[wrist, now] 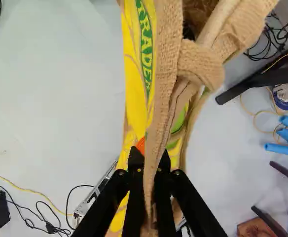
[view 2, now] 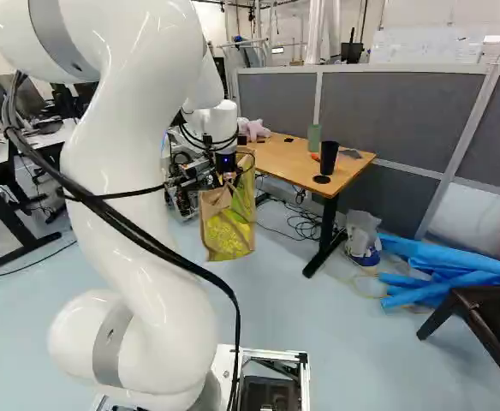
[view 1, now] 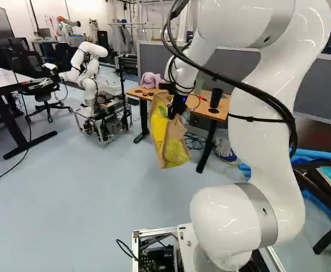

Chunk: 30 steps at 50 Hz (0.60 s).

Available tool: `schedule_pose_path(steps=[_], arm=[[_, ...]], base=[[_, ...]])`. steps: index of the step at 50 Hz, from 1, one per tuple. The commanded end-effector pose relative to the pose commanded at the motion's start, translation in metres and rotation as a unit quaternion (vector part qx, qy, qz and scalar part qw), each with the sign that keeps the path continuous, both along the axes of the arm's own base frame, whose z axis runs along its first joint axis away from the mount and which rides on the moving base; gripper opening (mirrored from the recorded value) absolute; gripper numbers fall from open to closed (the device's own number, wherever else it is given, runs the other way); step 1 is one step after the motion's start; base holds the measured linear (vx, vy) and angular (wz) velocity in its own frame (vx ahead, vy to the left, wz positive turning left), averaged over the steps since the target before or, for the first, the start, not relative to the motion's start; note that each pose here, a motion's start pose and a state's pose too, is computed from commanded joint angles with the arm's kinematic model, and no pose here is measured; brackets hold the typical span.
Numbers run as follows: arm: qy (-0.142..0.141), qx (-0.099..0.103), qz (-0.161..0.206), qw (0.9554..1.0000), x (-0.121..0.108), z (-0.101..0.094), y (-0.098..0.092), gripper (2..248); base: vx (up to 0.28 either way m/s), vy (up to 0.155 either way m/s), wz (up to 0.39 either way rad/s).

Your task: Pick up the bag on the ground and place it on the table

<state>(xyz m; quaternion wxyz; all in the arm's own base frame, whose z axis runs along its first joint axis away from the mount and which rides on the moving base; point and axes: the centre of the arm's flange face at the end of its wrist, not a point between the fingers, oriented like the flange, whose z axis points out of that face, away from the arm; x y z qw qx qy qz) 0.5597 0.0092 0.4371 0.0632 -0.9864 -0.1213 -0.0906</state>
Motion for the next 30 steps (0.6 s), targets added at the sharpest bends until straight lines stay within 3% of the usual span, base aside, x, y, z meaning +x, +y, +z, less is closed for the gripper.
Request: schedule_pose_path(steps=[30], arm=[[0.006, 0.009, 0.006, 0.9999, -0.002, 0.043, -0.002, 28]], base=[[0.000, 0.000, 0.000]])
